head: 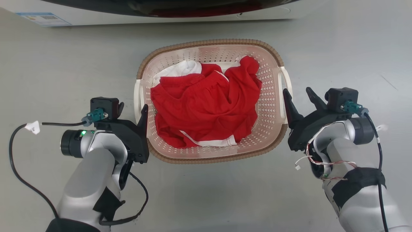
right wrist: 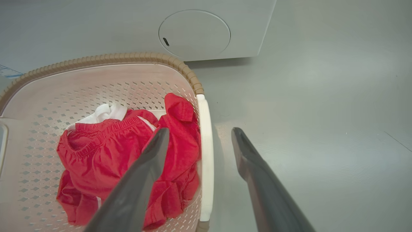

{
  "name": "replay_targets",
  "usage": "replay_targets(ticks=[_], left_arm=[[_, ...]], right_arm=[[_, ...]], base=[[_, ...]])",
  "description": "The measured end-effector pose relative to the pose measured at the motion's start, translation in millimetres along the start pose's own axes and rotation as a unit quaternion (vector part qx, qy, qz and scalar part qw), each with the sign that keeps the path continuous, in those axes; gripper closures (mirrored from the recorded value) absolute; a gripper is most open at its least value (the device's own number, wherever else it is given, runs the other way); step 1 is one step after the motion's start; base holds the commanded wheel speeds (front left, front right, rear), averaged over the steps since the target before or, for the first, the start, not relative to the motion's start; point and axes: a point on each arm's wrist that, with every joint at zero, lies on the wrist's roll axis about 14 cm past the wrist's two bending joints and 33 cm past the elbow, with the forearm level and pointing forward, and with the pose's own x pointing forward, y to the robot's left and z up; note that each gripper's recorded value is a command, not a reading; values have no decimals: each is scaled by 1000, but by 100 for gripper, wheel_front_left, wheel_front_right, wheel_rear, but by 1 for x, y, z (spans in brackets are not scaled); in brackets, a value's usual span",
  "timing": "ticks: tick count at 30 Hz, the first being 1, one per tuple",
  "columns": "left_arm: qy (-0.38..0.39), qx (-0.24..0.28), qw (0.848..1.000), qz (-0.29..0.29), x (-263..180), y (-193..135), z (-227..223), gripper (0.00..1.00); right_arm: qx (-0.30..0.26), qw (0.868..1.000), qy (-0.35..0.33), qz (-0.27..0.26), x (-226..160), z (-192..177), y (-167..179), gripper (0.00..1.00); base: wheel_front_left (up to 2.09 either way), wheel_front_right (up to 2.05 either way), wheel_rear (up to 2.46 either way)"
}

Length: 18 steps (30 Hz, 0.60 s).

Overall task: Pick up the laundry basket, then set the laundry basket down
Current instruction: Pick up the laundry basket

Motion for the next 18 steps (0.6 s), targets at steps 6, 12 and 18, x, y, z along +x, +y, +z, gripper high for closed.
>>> replay_targets(ticks=[6, 12, 18], left_arm=[[25, -6, 1000, -2, 12, 1, -9, 0], [37, -9, 999, 0, 24, 4, -10, 0], [52, -17, 999, 7, 33, 9, -17, 0]], right_arm=[[-1, 999, 31, -14, 9, -11, -12, 0], [-2, 998, 68, -13, 16, -30, -14, 0], [-4, 996, 88, -16, 25, -42, -17, 0]], base=[[0, 0, 0], [0, 0, 0], [0, 0, 0]])
